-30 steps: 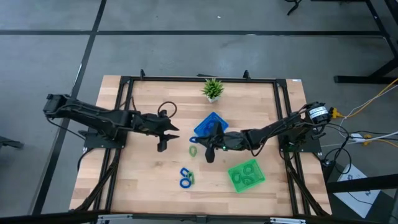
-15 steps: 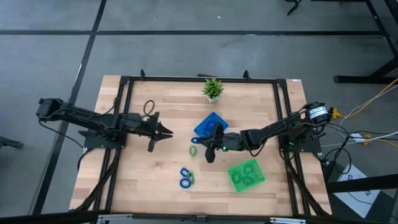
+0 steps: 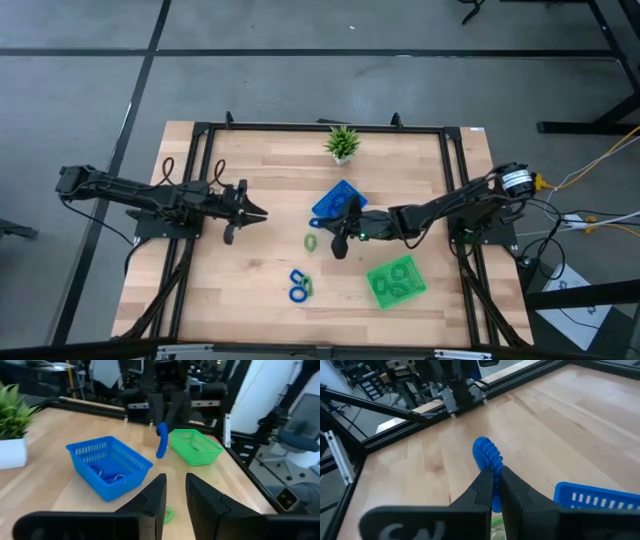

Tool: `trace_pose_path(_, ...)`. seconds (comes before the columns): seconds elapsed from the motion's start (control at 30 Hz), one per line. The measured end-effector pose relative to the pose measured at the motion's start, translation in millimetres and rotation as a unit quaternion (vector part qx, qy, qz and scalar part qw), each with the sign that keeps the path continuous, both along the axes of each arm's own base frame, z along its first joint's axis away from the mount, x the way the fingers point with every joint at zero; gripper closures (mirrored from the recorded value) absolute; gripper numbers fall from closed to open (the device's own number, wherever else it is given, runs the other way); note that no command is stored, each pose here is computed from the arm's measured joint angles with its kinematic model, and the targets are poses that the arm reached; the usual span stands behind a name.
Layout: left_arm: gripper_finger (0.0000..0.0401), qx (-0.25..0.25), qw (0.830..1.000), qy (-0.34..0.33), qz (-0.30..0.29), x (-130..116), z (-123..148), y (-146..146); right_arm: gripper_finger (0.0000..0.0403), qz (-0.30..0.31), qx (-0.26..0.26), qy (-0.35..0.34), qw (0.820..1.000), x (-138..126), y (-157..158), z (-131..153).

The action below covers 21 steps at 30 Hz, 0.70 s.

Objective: Sort spring keychains
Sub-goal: Put the blue spring keychain into the blue bin

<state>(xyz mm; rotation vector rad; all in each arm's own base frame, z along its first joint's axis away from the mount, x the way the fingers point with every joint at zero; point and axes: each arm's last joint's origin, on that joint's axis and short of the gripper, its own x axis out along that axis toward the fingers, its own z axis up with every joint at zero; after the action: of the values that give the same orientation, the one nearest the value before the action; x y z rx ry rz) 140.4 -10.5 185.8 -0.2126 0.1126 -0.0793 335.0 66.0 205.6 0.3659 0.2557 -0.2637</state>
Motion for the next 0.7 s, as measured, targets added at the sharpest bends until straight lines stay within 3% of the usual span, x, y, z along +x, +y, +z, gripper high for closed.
trace_pose_path(0.27,0.0329,0.007,1.0,-0.005,-0.002,-1,1,0,0.0386,-0.006,-0.009,-0.003,1.0,-19,-6,32)
trace_pose_path(0.5,0.0333,-0.032,0.999,0.001,0.002,-1,0,0,0.0386,-0.038,0.0,0.048,0.998,-26,-14,25)
trace_pose_path(0.7,0.0329,-0.043,0.999,0.002,0.003,-1,0,0,0.0386,-0.043,0.007,0.049,0.998,-26,-15,24)
